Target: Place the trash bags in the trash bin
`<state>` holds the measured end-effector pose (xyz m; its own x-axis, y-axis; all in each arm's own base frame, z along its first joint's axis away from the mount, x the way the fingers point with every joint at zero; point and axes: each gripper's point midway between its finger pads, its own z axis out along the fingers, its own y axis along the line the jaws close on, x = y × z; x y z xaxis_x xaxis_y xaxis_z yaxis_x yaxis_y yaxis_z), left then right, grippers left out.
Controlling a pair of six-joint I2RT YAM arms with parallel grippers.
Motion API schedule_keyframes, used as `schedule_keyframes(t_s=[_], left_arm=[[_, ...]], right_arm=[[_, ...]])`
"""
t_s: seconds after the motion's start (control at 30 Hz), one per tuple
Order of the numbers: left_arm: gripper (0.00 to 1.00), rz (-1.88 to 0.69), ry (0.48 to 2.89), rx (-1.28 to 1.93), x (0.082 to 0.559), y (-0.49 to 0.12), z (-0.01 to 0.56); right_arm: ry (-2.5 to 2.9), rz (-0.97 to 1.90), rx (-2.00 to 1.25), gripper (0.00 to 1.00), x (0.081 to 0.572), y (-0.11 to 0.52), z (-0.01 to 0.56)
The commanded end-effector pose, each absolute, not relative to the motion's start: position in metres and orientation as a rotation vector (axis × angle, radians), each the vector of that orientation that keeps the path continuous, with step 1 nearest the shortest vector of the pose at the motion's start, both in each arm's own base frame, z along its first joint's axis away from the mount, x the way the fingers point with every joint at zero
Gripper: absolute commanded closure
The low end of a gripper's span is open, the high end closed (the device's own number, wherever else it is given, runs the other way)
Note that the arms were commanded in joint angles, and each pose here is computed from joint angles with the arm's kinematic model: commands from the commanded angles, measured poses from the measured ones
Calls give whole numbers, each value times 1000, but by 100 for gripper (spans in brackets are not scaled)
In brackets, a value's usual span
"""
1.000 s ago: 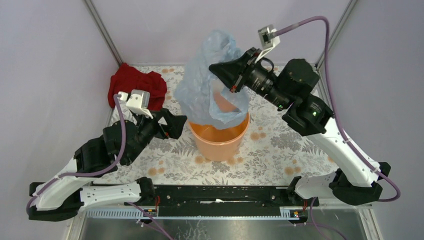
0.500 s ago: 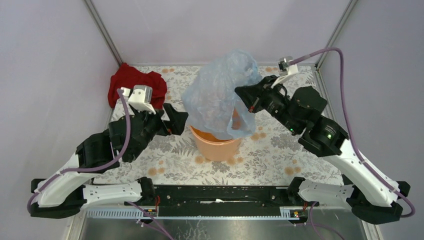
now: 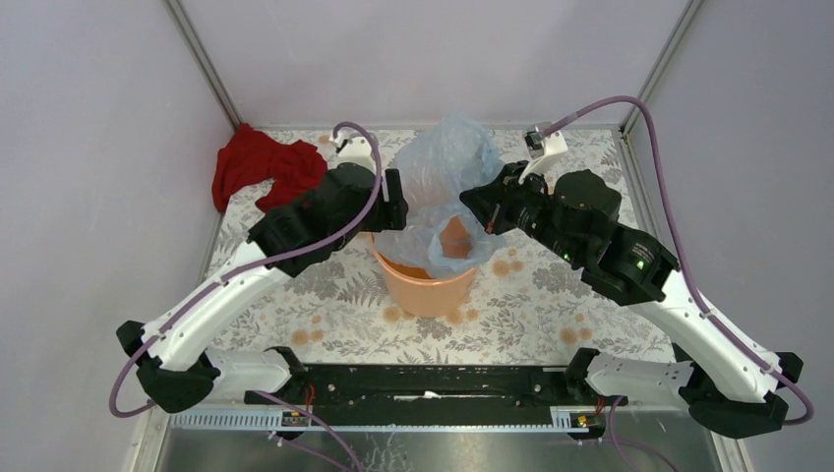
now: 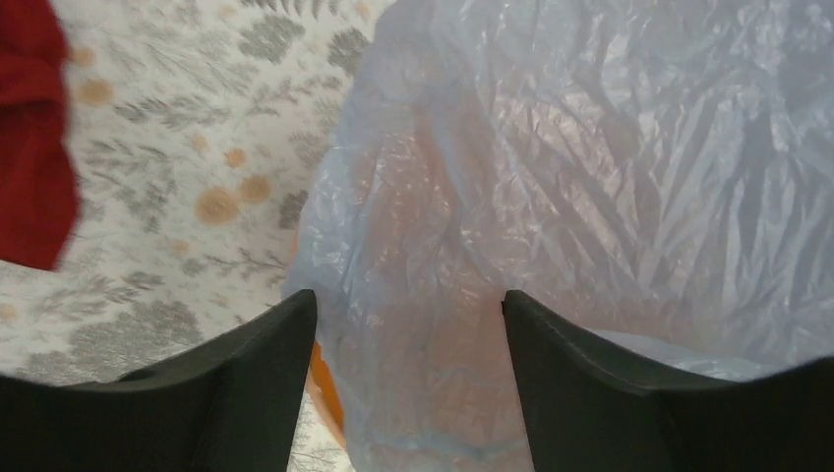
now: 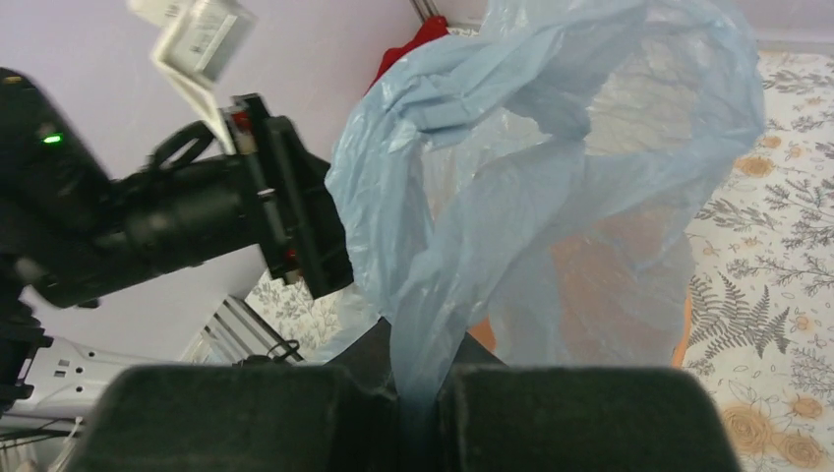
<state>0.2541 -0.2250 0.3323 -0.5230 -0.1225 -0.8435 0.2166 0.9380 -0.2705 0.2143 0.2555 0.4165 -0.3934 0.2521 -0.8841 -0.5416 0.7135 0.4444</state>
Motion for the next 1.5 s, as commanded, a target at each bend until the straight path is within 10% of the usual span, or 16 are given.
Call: schedule_keyframes(t_s=[0.0, 0.17, 0.33, 0.7, 0.93, 1.27, 1.47], left_arm=[[36, -733, 2012, 148, 250, -262, 343], [65, -795, 2173, 211, 245, -291, 280], [70, -778, 2286, 204, 229, -284, 222], [16, -852, 1985, 323, 217, -261, 340], [26, -762, 1982, 142, 275, -227, 375], [1, -1124, 1888, 349, 295, -281, 385], [23, -1187, 1949, 316, 271, -275, 337]], right_arm=[[1761, 908, -265, 100, 207, 258, 426], [1775, 901, -302, 100, 211, 268, 421], [1822, 858, -336, 100, 219, 277, 398], [1826, 783, -451, 100, 217, 273, 381], [1797, 856, -563, 100, 201, 281, 384], [1822, 922, -635, 100, 193, 296, 373], [1822, 903, -613, 100, 201, 300, 369]])
